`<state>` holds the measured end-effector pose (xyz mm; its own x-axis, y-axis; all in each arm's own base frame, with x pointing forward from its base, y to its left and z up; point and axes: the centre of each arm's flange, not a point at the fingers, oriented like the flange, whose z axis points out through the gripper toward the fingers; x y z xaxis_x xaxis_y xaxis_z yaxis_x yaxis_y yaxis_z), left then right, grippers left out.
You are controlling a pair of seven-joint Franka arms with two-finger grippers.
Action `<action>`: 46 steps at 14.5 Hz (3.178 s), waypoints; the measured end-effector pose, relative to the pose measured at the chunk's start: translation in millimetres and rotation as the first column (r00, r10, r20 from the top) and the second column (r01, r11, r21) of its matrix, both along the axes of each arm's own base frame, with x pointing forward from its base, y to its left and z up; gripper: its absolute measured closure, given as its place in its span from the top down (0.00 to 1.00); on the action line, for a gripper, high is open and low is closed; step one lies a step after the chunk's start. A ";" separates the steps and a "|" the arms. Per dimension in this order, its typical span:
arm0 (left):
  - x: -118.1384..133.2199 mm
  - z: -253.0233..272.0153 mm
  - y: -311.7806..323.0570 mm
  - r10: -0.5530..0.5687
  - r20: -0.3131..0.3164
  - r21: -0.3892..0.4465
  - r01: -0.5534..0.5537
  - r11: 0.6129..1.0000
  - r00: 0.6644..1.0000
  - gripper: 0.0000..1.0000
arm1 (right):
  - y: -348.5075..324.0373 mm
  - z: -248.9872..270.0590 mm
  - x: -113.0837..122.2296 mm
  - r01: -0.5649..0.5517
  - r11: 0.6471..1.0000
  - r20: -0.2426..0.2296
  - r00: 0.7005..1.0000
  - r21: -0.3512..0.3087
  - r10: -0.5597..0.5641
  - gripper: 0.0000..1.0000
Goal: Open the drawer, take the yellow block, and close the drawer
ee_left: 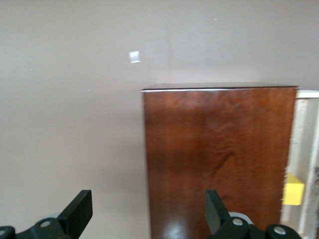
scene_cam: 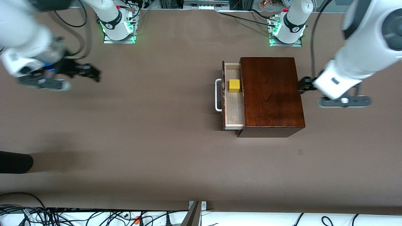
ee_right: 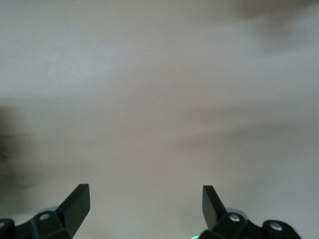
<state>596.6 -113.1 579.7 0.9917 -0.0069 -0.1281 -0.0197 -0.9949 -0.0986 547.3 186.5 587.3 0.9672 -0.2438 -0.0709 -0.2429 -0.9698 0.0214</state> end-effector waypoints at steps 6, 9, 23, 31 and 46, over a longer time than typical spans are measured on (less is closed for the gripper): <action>-28.7 18.2 70.6 -0.022 0.070 -0.080 0.028 0.996 0.997 1.00 | 181.2 -38.0 -59.4 0.434 0.901 0.025 0.901 -0.025 -0.433 1.00; -40.0 21.9 74.2 -0.025 0.079 -0.085 0.032 0.996 0.997 1.00 | 260.8 -54.2 -87.1 0.667 0.745 0.033 0.745 -0.003 -0.667 1.00; -41.7 15.8 76.2 -0.043 0.059 -0.086 0.048 0.995 0.997 1.00 | 457.7 -207.3 -126.5 0.980 0.174 -0.090 0.183 0.099 -0.979 1.00; -42.3 15.3 76.3 -0.044 0.054 -0.086 0.048 0.995 0.998 1.00 | 473.3 -253.7 -140.2 0.974 0.208 -0.057 0.213 0.090 -0.975 1.00; -42.7 15.5 74.2 -0.048 0.052 -0.086 0.052 0.995 0.998 1.00 | 469.5 -271.4 -122.4 0.968 0.199 -0.053 0.209 0.152 -0.977 1.00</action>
